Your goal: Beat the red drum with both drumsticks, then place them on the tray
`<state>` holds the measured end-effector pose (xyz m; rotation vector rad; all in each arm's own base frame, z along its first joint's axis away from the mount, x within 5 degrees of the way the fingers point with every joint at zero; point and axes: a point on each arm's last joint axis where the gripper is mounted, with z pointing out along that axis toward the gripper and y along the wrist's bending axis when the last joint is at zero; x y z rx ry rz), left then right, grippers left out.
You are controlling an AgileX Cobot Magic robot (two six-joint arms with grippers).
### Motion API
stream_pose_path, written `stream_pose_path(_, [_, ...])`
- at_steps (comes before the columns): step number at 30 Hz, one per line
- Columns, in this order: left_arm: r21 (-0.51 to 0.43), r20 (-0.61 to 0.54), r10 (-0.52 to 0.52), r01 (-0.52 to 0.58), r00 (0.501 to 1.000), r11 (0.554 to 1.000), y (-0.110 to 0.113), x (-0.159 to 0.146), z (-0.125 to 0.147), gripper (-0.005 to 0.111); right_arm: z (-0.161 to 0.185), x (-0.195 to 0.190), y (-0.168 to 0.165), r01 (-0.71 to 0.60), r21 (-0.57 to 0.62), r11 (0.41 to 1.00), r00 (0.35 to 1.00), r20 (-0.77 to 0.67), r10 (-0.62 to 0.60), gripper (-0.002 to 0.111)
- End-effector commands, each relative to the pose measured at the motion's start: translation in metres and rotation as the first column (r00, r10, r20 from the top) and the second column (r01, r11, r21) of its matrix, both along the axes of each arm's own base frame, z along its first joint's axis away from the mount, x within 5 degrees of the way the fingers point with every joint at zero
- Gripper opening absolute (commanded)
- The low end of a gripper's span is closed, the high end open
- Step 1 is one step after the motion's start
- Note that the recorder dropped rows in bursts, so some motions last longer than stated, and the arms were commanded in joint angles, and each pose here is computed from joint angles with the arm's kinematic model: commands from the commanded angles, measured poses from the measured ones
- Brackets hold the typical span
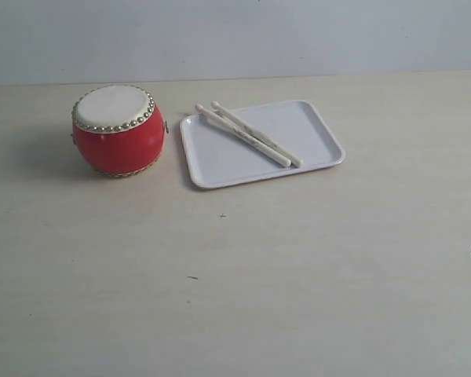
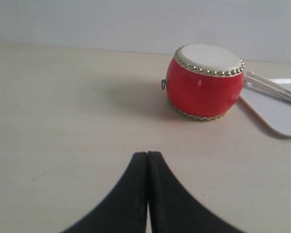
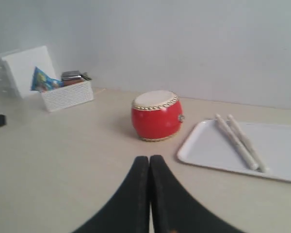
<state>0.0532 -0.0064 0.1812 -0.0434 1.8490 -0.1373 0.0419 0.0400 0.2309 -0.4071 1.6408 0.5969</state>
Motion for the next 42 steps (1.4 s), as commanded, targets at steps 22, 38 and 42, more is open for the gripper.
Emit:
stream_pose_path(22, [0.002,0.009,0.003,-0.003,1.0,1.0,0.0,0.0,0.0,0.0,-0.042,0.011,-0.016,0.189,-0.161,0.969,0.981,-0.021,-0.194,0.0])
stream_pose_path(38, [0.002,0.009,0.003,-0.003,1.0,1.0,0.0,0.0,0.0,0.0,-0.045,0.01,-0.016,0.174,-0.201,0.964,0.982,-0.036,-0.184,0.0])
stream_pose_path(42, [0.002,0.009,0.003,-0.003,1.0,1.0,0.0,0.0,0.0,0.0,-0.043,0.009,-0.019,0.232,-0.177,0.956,0.972,-0.002,-0.237,0.0])
